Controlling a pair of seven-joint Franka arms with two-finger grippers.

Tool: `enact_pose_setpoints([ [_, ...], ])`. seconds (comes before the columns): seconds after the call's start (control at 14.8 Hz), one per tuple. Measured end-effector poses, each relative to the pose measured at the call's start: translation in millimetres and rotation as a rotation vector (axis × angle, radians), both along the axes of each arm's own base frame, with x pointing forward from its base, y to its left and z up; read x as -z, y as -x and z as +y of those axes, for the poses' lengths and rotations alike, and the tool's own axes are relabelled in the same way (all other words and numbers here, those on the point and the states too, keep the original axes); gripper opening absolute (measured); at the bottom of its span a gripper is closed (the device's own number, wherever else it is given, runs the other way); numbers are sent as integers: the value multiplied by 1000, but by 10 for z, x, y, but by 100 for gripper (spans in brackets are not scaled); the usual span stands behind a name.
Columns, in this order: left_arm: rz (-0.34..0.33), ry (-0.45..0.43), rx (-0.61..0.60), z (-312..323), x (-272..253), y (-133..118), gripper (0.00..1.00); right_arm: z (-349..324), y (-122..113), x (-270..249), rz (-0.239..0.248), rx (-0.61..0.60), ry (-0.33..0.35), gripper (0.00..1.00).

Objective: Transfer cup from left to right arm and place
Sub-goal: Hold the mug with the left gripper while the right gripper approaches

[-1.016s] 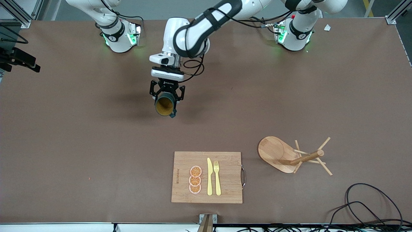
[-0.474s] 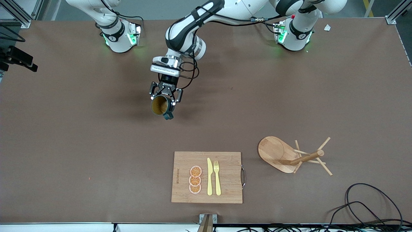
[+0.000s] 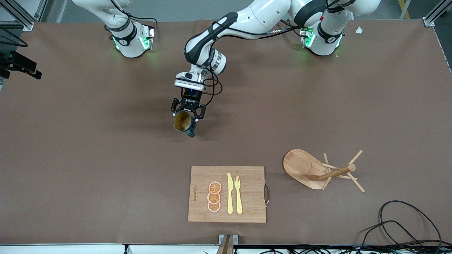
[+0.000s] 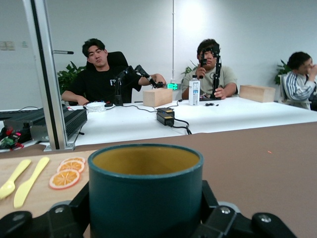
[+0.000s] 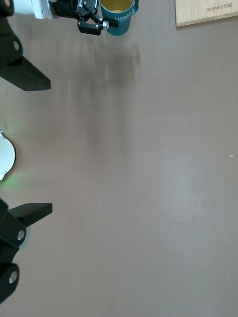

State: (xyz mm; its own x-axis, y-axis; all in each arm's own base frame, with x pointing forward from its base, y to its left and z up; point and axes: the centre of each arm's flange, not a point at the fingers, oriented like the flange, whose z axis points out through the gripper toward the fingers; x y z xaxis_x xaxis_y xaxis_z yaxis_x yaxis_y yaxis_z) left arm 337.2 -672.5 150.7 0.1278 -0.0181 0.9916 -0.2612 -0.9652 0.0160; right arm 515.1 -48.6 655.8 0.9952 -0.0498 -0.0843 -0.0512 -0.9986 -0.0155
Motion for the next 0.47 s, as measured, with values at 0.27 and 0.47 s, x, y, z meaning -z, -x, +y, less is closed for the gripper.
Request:
enact_pose_setpoints([
  [0.27, -22, 56, -25, -14, 239, 187, 85, -18, -120, 169, 21, 3, 1, 100],
  [0.47, -47, 42, -38, 64, 556, 261, 85, -38, -194, 278, 34, 6, 2, 100],
])
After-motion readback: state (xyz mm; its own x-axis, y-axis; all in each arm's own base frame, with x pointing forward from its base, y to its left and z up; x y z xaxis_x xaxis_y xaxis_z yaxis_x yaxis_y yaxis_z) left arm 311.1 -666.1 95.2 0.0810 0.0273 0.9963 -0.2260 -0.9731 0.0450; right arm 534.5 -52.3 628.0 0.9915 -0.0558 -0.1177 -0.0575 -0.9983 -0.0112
